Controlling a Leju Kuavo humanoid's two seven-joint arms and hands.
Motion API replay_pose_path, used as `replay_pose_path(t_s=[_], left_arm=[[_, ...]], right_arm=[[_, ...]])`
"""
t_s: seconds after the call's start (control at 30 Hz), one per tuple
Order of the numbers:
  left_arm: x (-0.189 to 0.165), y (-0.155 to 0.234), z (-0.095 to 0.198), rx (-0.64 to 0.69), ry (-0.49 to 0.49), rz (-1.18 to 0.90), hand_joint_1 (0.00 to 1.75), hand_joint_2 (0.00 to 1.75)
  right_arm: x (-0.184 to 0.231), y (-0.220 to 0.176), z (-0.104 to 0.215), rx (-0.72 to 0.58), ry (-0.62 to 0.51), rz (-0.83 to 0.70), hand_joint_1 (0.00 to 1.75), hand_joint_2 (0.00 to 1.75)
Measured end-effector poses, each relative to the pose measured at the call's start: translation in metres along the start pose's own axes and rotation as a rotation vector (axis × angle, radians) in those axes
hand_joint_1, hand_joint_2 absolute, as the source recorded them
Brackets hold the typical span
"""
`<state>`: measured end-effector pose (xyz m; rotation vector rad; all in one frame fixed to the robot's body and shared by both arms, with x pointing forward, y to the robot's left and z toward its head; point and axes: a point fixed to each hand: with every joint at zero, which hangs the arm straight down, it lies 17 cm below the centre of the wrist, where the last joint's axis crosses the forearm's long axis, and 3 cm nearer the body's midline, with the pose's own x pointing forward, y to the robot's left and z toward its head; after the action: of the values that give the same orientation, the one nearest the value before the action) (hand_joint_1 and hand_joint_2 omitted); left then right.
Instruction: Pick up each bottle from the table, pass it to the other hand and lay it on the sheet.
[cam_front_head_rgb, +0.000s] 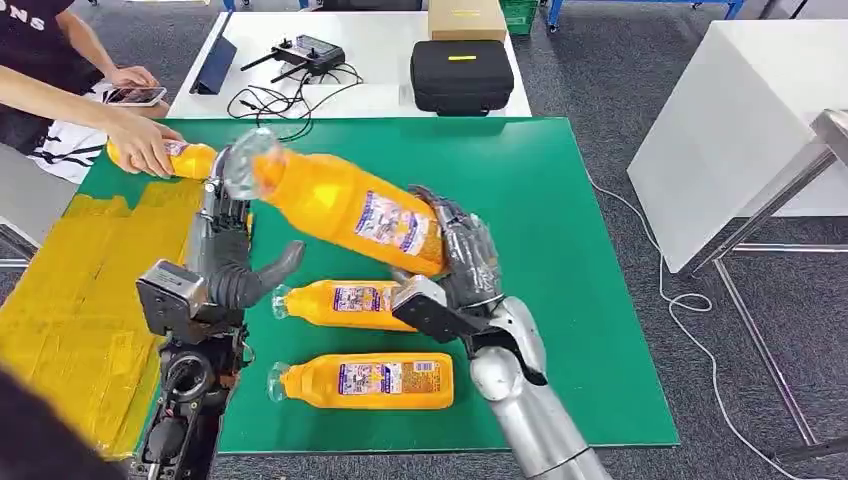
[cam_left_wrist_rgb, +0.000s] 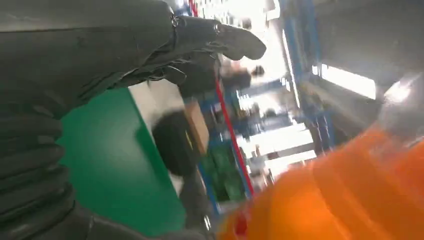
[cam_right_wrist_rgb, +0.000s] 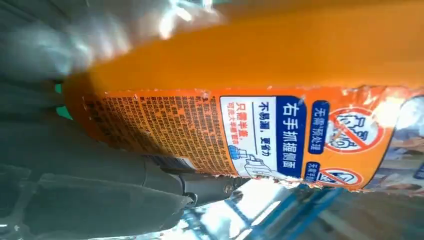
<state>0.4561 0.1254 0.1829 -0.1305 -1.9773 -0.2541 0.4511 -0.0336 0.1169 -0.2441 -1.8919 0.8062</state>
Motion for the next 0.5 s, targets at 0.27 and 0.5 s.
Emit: replay_pose_path(t_s=[0.27, 0.5], left_arm=[[-0.008, -0.011, 0.006, -0.068, 0.036, 0.128, 0.00, 1.75], [-0.008, -0.025, 0.013, -0.166, 0.049, 0.286, 0.00, 1.75]], right_arm=[[0.031, 0.016, -0.011, 0.031, -0.082, 0.047, 1.75, 1.75], [0.039, 0.025, -0.014, 0.058, -0.101, 0.075, 1.75, 1.75]])
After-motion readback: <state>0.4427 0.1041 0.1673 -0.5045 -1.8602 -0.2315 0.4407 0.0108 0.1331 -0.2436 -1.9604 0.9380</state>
